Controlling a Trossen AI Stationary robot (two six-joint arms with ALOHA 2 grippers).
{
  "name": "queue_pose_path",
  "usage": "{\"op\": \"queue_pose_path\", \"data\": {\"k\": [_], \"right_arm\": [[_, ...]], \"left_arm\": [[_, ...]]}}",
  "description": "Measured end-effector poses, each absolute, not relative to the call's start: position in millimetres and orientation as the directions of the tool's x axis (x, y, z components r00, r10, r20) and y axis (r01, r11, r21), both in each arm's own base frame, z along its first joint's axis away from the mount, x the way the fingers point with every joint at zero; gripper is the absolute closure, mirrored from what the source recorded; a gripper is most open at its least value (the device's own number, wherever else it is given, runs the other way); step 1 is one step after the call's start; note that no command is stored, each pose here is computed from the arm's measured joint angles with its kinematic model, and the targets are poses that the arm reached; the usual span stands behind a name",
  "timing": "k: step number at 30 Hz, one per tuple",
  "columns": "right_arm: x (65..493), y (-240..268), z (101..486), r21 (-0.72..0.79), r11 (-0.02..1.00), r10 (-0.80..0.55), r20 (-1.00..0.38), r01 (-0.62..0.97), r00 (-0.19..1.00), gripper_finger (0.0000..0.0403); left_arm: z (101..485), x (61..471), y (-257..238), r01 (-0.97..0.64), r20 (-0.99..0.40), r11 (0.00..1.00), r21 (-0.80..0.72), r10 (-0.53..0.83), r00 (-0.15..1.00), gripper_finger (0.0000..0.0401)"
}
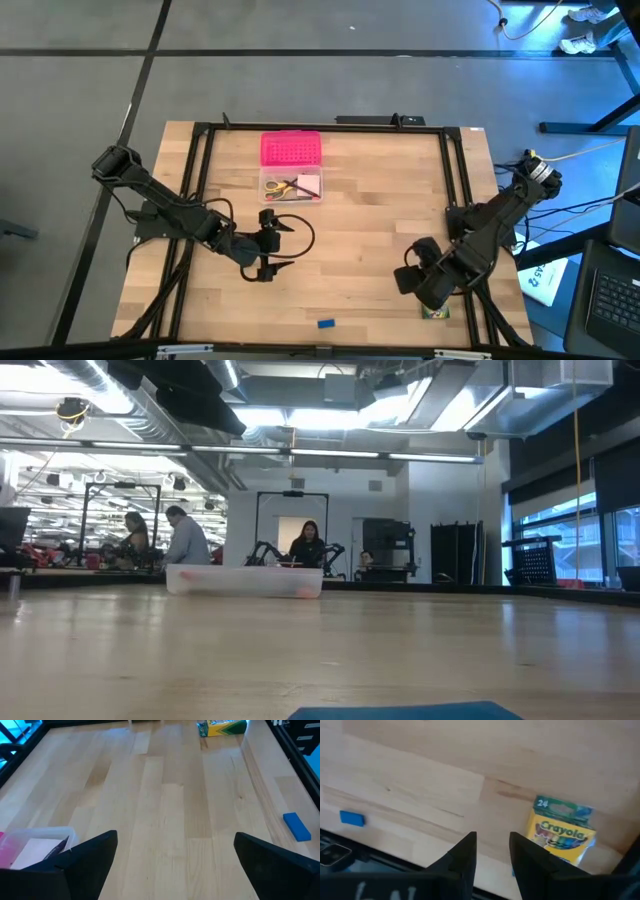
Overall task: Pack school essentials
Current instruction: Put the yellow crayon box into the pink supply box
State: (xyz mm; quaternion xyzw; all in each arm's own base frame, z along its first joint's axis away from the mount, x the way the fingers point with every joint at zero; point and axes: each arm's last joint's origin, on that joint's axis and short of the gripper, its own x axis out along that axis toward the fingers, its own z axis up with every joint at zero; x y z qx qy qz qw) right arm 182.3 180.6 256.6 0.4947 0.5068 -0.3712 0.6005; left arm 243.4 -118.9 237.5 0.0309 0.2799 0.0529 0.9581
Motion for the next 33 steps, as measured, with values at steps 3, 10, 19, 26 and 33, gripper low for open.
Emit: {"op": "queue_pose_path", "data": {"k": [3, 10, 19, 26, 33], "right_arm": [[181, 184, 257, 0.235, 0.214, 0.062, -0.972, 0.948, 0.227, 0.0285], [178, 189, 257, 0.257, 0.226, 0.073, -0.966, 0.939, 0.247, 0.0285], [173, 190, 255, 0.226, 0.196, 0.058, -0.974, 0.954, 0.218, 0.0285], [170, 193, 255, 0.26, 0.17, 0.034, -0.966, 0.95, 0.258, 0.0285], [170, 197, 255, 0.29, 0.178, 0.048, -0.957, 0.94, 0.286, 0.0279]], "left_arm": [[237, 243, -119, -0.084, -0.533, 0.992, 0.089, 0.119, 0.838, 0.0005], [237, 243, -119, -0.084, -0.533, 0.993, 0.089, 0.119, 0.838, 0.0005], [237, 243, -119, -0.084, -0.533, 0.992, 0.089, 0.119, 0.838, 0.0005], [237, 243, -119, -0.084, -0.533, 0.992, 0.089, 0.119, 0.838, 0.0005], [237, 243, -119, -0.084, -0.533, 0.992, 0.089, 0.119, 0.838, 0.0005]]}}
